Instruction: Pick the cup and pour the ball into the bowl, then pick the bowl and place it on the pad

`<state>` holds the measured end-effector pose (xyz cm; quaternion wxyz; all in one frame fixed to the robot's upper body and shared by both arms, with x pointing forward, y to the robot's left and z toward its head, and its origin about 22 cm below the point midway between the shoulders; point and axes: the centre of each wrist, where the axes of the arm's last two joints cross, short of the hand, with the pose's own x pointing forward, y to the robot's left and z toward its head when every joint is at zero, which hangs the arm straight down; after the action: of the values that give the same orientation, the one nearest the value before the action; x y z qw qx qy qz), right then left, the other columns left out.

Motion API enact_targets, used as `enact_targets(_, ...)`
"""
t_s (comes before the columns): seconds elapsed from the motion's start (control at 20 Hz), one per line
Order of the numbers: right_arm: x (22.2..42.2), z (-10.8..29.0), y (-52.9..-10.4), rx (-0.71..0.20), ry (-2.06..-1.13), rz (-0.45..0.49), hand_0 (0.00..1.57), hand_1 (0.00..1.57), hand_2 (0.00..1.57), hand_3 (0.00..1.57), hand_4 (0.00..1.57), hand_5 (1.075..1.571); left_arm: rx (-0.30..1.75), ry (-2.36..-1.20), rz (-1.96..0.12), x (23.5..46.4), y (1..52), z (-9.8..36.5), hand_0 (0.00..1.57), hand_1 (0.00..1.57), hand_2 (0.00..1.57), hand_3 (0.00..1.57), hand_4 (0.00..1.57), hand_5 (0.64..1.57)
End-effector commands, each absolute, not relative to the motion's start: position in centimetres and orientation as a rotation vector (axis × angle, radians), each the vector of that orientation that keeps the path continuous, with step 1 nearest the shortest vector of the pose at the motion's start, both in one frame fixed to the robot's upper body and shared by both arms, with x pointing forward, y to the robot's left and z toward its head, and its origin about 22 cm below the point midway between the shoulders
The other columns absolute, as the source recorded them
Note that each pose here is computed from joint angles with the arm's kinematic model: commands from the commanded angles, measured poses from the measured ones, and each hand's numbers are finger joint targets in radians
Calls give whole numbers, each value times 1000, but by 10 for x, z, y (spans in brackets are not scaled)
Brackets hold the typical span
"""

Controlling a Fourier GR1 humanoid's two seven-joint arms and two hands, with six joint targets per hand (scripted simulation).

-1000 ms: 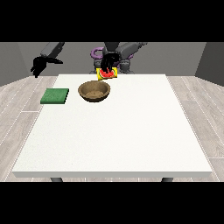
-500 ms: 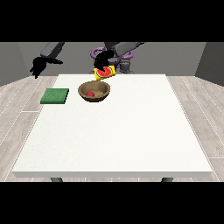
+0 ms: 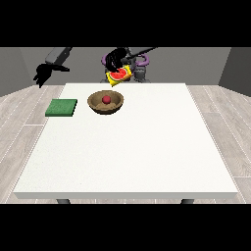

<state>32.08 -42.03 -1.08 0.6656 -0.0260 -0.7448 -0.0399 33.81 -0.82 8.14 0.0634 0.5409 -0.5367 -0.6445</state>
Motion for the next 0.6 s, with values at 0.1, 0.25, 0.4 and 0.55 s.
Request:
enact_targets(0.1,324,-26,-399,33,-1641,-113,0,0,0,0,460,1556,1620,-1681,-1867,350,1,102,1526,1526,1571,1571,1201,1462)
enact_targets(0.25,311,-22,-427,-35,-1573,-173,0,0,0,0,482,1561,1324,-1845,-1481,339,14,106,0,0,1571,1571,1273,1452)
enact_targets(0.4,312,-31,-416,-50,-1568,-213,0,0,0,0,470,1557,1275,-1886,-1216,360,59,124,415,415,1571,1571,998,1565)
enact_targets(0.55,320,-26,-407,-64,-1613,-224,0,0,0,0,470,1557,1128,-1866,-1023,366,95,110,370,370,1571,1571,864,1568)
